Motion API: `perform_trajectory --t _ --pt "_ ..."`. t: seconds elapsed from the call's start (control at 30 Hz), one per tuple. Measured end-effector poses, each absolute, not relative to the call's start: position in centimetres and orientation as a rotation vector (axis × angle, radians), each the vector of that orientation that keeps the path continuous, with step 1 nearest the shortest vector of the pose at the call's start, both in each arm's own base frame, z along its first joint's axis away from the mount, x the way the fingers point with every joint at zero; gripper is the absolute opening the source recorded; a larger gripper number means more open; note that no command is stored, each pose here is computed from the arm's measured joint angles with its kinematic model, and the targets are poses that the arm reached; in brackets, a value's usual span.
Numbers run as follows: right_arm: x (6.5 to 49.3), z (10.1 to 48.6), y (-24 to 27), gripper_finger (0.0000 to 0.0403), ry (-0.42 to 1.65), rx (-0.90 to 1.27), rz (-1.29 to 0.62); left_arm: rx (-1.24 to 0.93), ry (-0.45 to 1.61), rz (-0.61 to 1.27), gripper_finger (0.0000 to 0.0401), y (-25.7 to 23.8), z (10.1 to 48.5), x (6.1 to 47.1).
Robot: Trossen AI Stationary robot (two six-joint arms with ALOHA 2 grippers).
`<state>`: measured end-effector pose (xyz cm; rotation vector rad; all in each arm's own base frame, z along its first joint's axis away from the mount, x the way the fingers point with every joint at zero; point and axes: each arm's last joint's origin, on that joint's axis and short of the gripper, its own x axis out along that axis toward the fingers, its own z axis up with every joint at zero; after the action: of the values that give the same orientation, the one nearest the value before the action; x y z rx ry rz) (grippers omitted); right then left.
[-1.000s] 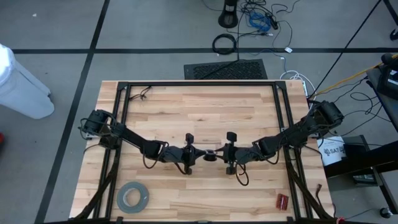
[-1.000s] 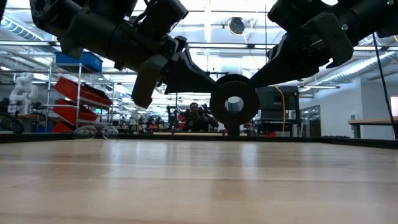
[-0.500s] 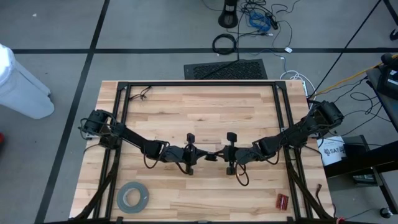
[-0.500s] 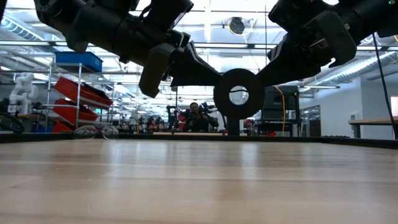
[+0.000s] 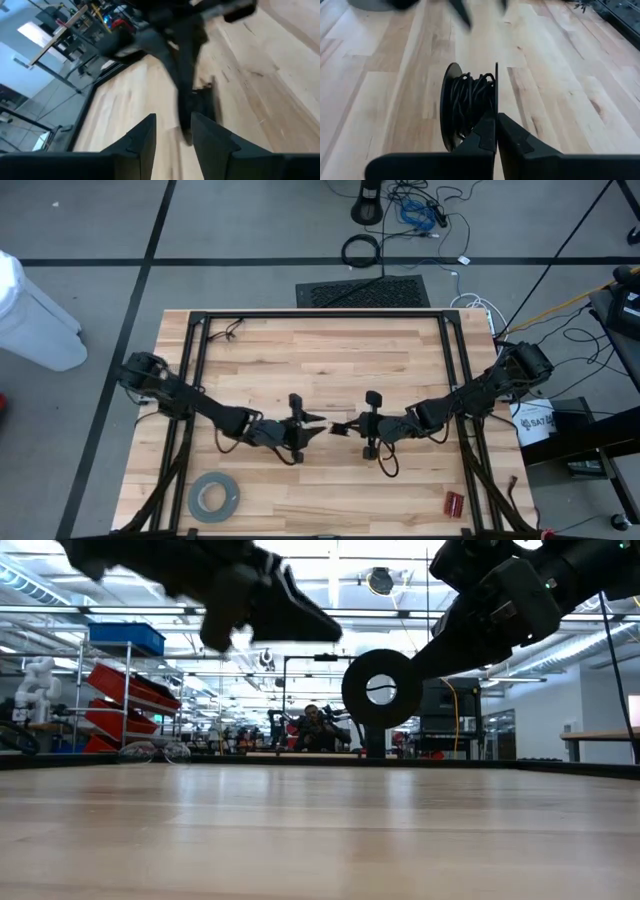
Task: Coil cords
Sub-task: Uncoil the black wire from the spool
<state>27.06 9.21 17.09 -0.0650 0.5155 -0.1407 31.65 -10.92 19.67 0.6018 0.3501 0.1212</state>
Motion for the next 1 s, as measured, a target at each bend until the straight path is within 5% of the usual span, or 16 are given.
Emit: perform_trajectory --t 0.3,1.0 --pt "27.8 18.2 9.1 0.0000 0.479 -0.049 -0.146 0.317 0.338 -0.120 0.0130 -11.8 22.2 29.6" --pt "28.2 19.5 10.3 0.0000 0.452 -0.044 -0.112 0.372 0.331 -0.003 0.0131 -13.0 19.8 30.7"
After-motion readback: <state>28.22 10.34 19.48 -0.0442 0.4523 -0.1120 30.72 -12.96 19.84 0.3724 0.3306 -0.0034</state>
